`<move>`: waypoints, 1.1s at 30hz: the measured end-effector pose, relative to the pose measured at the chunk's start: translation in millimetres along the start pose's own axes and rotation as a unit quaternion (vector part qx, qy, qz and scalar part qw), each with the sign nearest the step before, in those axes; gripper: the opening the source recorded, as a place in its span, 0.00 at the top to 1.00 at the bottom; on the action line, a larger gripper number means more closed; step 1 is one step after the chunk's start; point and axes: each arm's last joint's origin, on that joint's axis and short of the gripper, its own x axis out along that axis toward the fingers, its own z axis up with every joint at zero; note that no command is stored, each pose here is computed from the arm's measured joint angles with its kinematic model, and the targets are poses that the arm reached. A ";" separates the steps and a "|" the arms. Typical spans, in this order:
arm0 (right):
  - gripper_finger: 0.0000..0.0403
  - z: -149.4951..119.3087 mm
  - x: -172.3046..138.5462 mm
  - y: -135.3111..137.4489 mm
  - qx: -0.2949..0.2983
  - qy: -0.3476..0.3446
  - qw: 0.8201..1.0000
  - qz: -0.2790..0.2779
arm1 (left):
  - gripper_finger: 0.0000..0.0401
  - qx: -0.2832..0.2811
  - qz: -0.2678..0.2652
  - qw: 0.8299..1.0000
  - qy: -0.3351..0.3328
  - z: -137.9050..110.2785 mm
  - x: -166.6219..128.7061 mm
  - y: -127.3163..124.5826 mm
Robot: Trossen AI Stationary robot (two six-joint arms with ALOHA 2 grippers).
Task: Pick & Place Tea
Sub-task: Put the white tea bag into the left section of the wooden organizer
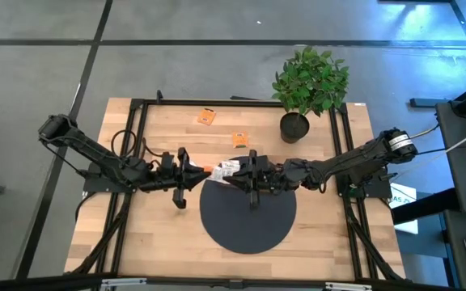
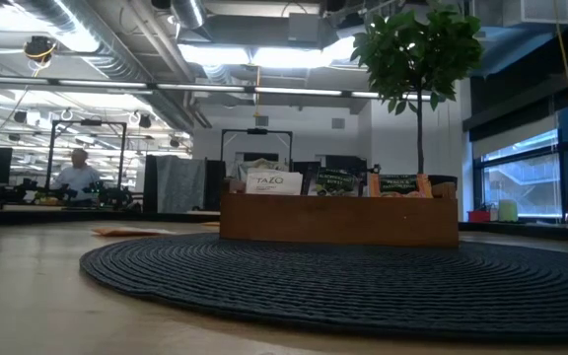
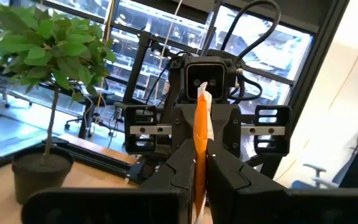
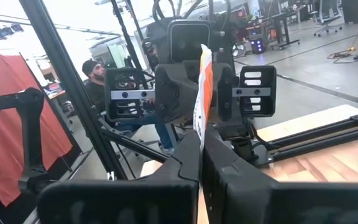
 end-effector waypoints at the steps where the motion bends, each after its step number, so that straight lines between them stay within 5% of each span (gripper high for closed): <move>1: 0.99 0.0 0.0 0.0 0.000 0.000 1.000 0.000 | 0.95 0.006 0.000 1.000 0.000 0.0 0.0 0.0; 10: 0.99 14.3 -12.8 -7.3 0.015 0.045 0.999 -0.021 | 0.76 0.018 0.008 1.000 0.018 -4.0 -0.2 0.9; 15: 0.99 30.3 -23.7 -23.4 0.016 0.145 0.987 -0.063 | 0.69 0.003 -0.012 0.993 0.116 -18.9 -5.3 4.7; 23: 1.00 50.4 1.1 -60.2 0.014 0.368 0.925 -0.092 | 0.68 -0.058 0.039 0.960 0.271 -40.7 -21.9 18.2; 33: 0.99 3.0 49.1 -101.2 -0.002 0.528 0.843 -0.107 | 0.68 -0.065 0.099 0.934 0.336 -52.9 -32.0 27.7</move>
